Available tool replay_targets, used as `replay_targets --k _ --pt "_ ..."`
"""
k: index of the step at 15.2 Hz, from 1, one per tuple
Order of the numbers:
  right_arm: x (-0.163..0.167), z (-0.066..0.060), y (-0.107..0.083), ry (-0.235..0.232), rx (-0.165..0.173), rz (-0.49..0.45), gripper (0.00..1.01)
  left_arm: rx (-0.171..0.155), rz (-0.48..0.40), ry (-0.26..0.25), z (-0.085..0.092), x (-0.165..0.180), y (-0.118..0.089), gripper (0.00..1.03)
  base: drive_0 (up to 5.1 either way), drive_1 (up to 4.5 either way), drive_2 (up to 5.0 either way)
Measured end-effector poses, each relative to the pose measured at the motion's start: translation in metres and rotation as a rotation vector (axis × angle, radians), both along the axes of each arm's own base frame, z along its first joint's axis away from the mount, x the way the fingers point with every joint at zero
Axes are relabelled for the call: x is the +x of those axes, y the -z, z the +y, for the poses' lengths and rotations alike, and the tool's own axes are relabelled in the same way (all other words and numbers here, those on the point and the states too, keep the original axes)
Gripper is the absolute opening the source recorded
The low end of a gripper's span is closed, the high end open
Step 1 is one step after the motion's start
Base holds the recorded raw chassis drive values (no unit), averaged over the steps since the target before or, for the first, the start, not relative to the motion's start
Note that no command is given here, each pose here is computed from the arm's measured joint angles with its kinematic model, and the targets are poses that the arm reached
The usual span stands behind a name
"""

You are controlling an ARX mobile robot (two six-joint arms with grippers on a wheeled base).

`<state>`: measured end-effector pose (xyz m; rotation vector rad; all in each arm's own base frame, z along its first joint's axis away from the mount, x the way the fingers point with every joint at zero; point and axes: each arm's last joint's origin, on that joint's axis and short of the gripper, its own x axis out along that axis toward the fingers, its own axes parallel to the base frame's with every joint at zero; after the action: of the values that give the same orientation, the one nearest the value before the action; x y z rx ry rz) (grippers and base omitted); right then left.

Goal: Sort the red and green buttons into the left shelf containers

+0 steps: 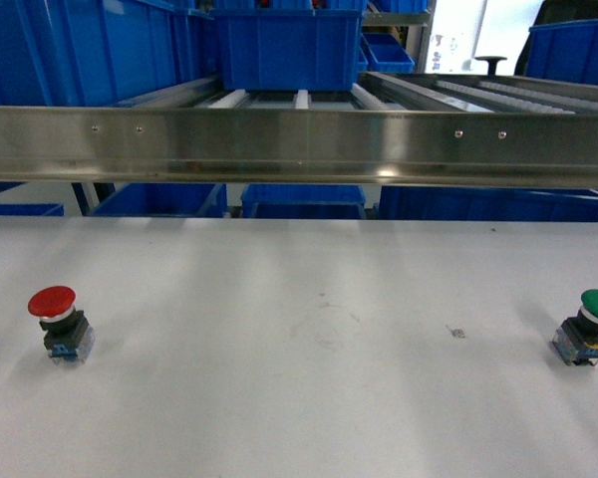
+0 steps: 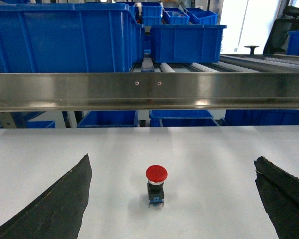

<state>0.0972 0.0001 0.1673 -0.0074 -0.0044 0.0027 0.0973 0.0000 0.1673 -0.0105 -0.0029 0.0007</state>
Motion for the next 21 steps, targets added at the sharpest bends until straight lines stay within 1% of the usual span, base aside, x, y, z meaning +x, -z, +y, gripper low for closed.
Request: replay_targets --k 11,12,13,14,15,17,18,19,20,21 --pt "0.000 0.000 0.000 0.000 0.000 0.000 0.98 0.000 0.000 0.000 0.000 0.000 0.000 0.98 0.0 0.00 0.0" --pt "0.000 0.000 0.000 0.001 -0.001 -0.004 0.98 0.000 0.000 0.000 0.000 0.000 0.000 0.98 0.0 0.00 0.0" --pt "0.001 0.000 -0.003 -0.003 0.000 -0.030 0.98 -0.001 -0.014 0.010 0.001 0.000 -0.001 0.98 0.0 0.00 0.0" --pt "0.004 0.001 -0.005 -0.006 -0.008 -0.038 0.98 -0.002 -0.039 0.008 0.003 0.002 -0.004 0.98 0.0 0.00 0.0" --pt "0.009 0.002 -0.004 -0.018 -0.012 -0.025 0.98 -0.006 -0.044 -0.006 0.006 0.005 -0.005 0.98 0.0 0.00 0.0" --pt "0.024 0.005 -0.003 -0.042 -0.048 0.008 0.98 -0.033 -0.047 -0.024 0.014 0.020 -0.008 0.98 0.0 0.00 0.0" --pt "0.032 0.005 -0.004 -0.051 -0.062 0.031 0.98 -0.042 -0.024 0.004 0.013 0.029 -0.006 0.98 0.0 0.00 0.0" --pt "0.042 0.005 -0.008 -0.059 -0.070 0.039 0.98 -0.041 -0.007 0.036 0.012 0.038 -0.008 0.98 0.0 0.00 0.0" --pt "0.052 0.006 -0.016 -0.068 -0.082 0.041 0.98 -0.041 0.000 0.057 0.011 0.049 -0.015 0.98 0.0 0.00 0.0" --pt "0.067 0.007 -0.024 -0.080 -0.093 0.038 0.98 -0.036 0.019 0.095 0.010 0.066 -0.029 0.98 0.0 0.00 0.0"
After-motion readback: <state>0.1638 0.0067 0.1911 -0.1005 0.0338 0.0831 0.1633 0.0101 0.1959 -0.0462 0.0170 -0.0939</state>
